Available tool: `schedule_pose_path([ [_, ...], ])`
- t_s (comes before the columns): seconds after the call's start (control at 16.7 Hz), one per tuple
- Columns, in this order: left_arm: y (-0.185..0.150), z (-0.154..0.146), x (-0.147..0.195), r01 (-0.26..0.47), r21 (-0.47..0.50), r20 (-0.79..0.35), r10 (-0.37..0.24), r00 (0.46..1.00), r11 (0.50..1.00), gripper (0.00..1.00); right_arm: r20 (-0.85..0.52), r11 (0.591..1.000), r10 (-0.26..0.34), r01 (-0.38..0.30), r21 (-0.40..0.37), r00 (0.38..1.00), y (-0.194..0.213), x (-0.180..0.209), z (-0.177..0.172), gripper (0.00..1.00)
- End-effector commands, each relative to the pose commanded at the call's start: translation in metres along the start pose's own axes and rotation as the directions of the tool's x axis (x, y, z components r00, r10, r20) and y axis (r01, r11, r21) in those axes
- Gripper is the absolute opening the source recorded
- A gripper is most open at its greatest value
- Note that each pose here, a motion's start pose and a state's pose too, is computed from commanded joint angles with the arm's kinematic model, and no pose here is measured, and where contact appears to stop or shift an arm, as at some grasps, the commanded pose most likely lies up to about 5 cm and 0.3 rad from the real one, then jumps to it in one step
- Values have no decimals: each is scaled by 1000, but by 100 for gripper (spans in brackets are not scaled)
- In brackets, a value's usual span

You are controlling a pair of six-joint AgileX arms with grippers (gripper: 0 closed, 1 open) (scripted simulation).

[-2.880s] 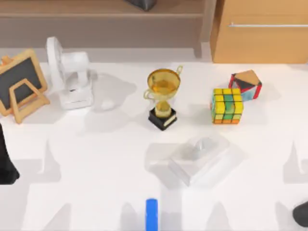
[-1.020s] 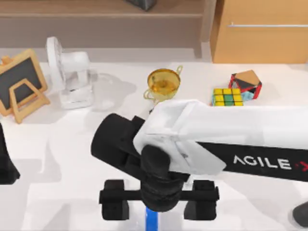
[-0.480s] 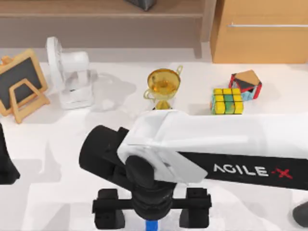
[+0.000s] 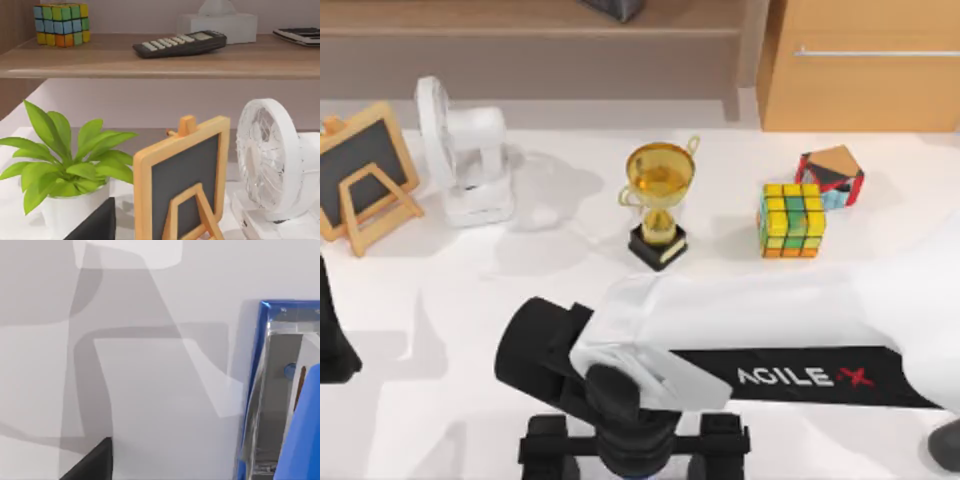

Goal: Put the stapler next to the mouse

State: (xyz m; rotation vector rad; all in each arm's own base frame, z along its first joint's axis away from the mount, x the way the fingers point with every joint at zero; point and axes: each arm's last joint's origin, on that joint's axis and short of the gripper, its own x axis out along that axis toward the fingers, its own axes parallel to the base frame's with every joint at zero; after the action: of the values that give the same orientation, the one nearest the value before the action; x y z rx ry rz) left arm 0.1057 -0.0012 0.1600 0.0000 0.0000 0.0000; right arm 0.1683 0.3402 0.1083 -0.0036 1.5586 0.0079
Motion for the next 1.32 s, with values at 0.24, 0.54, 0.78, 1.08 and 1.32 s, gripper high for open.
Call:
schedule_pose_path([
  [0.24, 0, 0, 0, 0, 0, 0, 0, 1000, 1000, 100, 0, 1000, 0, 0, 0, 1000, 0, 0, 0, 92],
  [0.54, 0, 0, 0, 0, 0, 0, 0, 1000, 1000, 100, 0, 1000, 0, 0, 0, 1000, 0, 0, 0, 55],
  [0.78, 0, 0, 0, 0, 0, 0, 0, 1000, 1000, 100, 0, 1000, 0, 0, 0, 1000, 0, 0, 0, 25],
  [1.08, 0, 0, 0, 0, 0, 0, 0, 1000, 1000, 100, 0, 1000, 0, 0, 0, 1000, 0, 0, 0, 0],
  [1.32, 0, 0, 0, 0, 0, 0, 0, 1000, 1000, 100, 0, 1000, 0, 0, 0, 1000, 0, 0, 0, 0],
])
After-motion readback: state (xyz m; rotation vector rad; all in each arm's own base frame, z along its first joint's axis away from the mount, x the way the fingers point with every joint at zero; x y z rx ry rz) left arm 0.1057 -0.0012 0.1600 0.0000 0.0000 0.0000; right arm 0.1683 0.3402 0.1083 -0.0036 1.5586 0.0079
